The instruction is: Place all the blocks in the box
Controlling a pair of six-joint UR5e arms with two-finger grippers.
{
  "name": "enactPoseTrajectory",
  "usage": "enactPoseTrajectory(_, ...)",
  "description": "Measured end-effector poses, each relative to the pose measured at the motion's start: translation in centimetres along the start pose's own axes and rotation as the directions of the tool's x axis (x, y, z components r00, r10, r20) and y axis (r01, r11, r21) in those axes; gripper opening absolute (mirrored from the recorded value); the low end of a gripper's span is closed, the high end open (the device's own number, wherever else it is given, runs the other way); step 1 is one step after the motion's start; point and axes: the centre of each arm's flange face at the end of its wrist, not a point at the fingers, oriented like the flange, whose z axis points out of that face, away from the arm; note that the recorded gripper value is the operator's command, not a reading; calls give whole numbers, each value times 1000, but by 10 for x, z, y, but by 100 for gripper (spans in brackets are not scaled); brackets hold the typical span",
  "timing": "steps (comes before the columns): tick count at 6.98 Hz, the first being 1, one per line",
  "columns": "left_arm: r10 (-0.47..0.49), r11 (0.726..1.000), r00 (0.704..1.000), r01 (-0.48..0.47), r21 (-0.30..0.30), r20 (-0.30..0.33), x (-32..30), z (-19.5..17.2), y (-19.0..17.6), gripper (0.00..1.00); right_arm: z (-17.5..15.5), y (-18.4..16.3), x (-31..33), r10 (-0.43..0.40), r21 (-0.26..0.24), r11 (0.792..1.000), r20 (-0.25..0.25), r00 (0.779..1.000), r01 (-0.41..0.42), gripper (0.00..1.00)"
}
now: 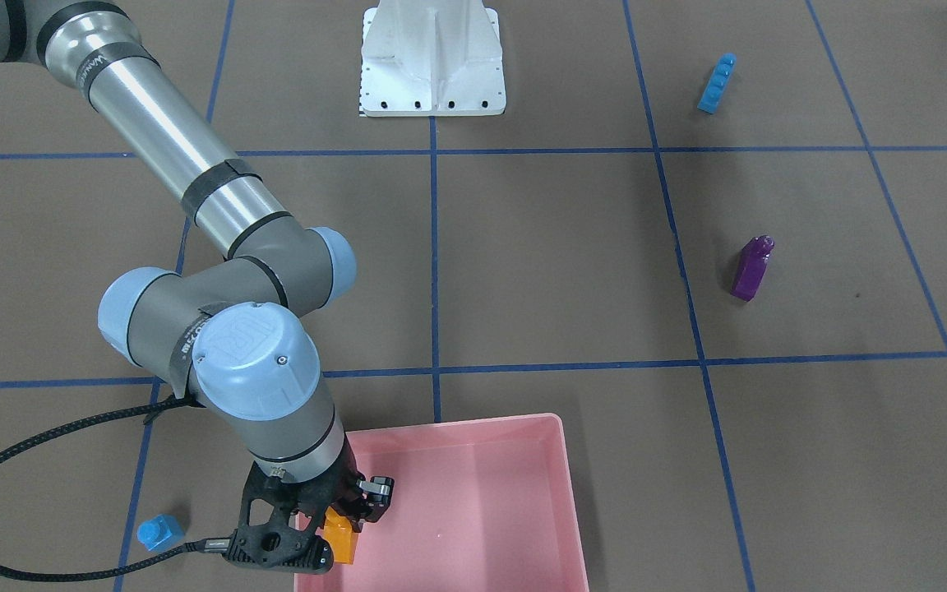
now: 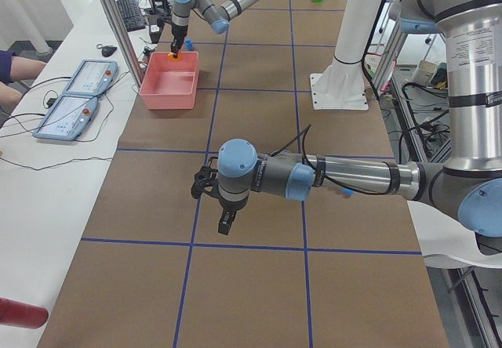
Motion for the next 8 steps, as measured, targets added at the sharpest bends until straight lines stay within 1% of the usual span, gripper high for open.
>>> enactPoseTrajectory(2, 68, 996, 998, -68, 52, -4, 13, 0, -11, 100, -10, -1, -7, -2, 3, 1000, 10, 1000, 2, 100)
enactPoseTrajectory(3, 73, 994, 997, -72, 78, -17, 23, 4, -18, 100, -26, -1, -14, -2, -6, 1000, 5, 1000, 2, 100)
enactPoseTrajectory(5, 83, 987, 995, -74, 143, -57, 42, 11, -31, 100, -75, 7, -24, -2, -49, 999, -21, 1000, 1, 100)
enactPoseTrajectory(6, 100, 988, 991, -87, 129, -93, 72, 30, -44, 100, -101, 15, -17, -3, -75, 997, -25, 1000, 1, 100)
enactPoseTrajectory(7, 101, 992, 985, -88, 94, -140, 119, 56, -62, 100, -124, 28, 7, -19, -97, 995, -26, 999, 16, 100)
enactPoseTrajectory(8, 98, 993, 983, -87, 74, -157, 159, 79, -72, 100, -144, 48, 43, -47, -115, 992, -34, 998, 43, 100)
